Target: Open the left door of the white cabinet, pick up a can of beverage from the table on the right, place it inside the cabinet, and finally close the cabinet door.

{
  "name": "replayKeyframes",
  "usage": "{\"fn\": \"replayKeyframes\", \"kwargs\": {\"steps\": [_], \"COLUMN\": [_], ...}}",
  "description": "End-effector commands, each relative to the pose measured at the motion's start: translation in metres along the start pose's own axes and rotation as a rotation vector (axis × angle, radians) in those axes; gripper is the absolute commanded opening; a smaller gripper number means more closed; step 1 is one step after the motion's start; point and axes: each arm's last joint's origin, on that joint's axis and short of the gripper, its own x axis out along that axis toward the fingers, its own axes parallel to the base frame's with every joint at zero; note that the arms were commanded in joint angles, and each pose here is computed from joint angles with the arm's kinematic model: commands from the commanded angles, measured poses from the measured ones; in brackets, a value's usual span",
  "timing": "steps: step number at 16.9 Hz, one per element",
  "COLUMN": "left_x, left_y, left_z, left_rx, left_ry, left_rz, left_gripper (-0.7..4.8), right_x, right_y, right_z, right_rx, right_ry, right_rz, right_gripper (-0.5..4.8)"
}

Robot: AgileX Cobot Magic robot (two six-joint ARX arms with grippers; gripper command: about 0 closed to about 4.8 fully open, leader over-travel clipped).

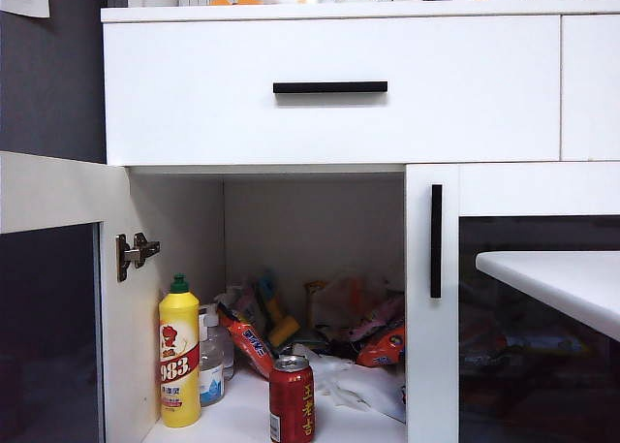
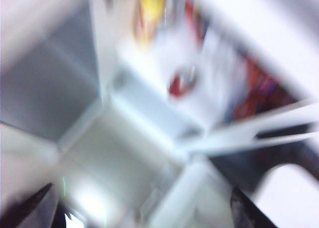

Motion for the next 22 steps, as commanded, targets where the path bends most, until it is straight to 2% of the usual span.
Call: {"fn": "replayKeyframes", "kwargs": {"steps": [1,2,3,4,5,6,7,8,10,11,12,14,15,16,17,18,20,22], "left_x": [0.003,0.005,0.008,0.013,0.02,0.029,0.038,0.045,0.062,0.073,0.081,0.099,0.105,0.111,0.113,0.113,0.112,0.104], "left_y": [-0.001,-0.002,-0.003,-0.004,-0.005,-0.008,-0.009,-0.011,-0.013,-0.014,-0.014,-0.017,-0.018,-0.017,-0.012,-0.004,0.014,0.057], "left_z": [0.007,0.008,0.009,0.009,0.008,0.006,0.004,0.003,0.002,0.002,0.005,0.014,0.02,0.028,0.034,0.038,0.039,0.034], "left_rx": [-0.008,-0.009,-0.008,-0.006,0.0,0.006,0.006,-0.005,-0.054,-0.056,-0.037,0.102,0.159,0.217,0.25,0.26,0.234,0.138], "left_ry": [-0.05,-0.053,-0.05,-0.039,-0.013,0.019,0.052,0.074,0.087,0.079,0.086,0.15,0.186,0.24,0.284,0.322,0.363,0.47], "left_rz": [-0.01,-0.009,-0.01,-0.01,-0.008,-0.013,-0.009,-0.003,0.063,0.124,0.184,0.247,0.291,0.389,0.497,0.559,0.61,0.658], "left_gripper": [4.79,4.79,4.21,2.71,0.48,-0.04,-0.05,-0.05,-0.05,-0.05,-0.05,-0.05,-0.05,-0.05,-0.05,-0.05,-0.05,-0.05], "right_x": [-0.11,-0.137,-0.163,-0.187,-0.207,-0.222,-0.231,-0.233,-0.233,-0.227,-0.218,-0.195,-0.186,-0.171,-0.158,-0.145,-0.127,-0.109], "right_y": [-0.045,-0.056,-0.069,-0.082,-0.097,-0.111,-0.121,-0.125,-0.136,-0.138,-0.137,-0.125,-0.118,-0.107,-0.097,-0.086,-0.071,-0.055], "right_z": [-0.031,-0.041,-0.053,-0.067,-0.081,-0.094,-0.106,-0.114,-0.139,-0.153,-0.165,-0.183,-0.188,-0.194,-0.199,-0.202,-0.207,-0.209], "right_rx": [0.009,0.048,0.092,0.129,0.158,0.172,0.166,0.141,0.134,0.126,0.117,0.102,0.098,0.087,0.099,0.122,0.12,0.097], "right_ry": [-0.16,-0.22,-0.281,-0.339,-0.39,-0.429,-0.45,-0.453,-0.449,-0.433,-0.421,-0.466,-0.503,-0.565,-0.619,-0.666,-0.714,-0.713], "right_rz": [-0.109,-0.052,0.011,0.08,0.138,0.202,0.266,0.303,0.305,0.274,0.254,0.253,0.272,0.321,0.357,0.392,0.446,0.464], "right_gripper": [4.7,4.7,4.7,4.69,4.61,4.53,4.05,3.32,1.43,1.07,1.04,-0.03,-0.03,-0.03,-0.03,-0.03,-0.03,-0.03]}}
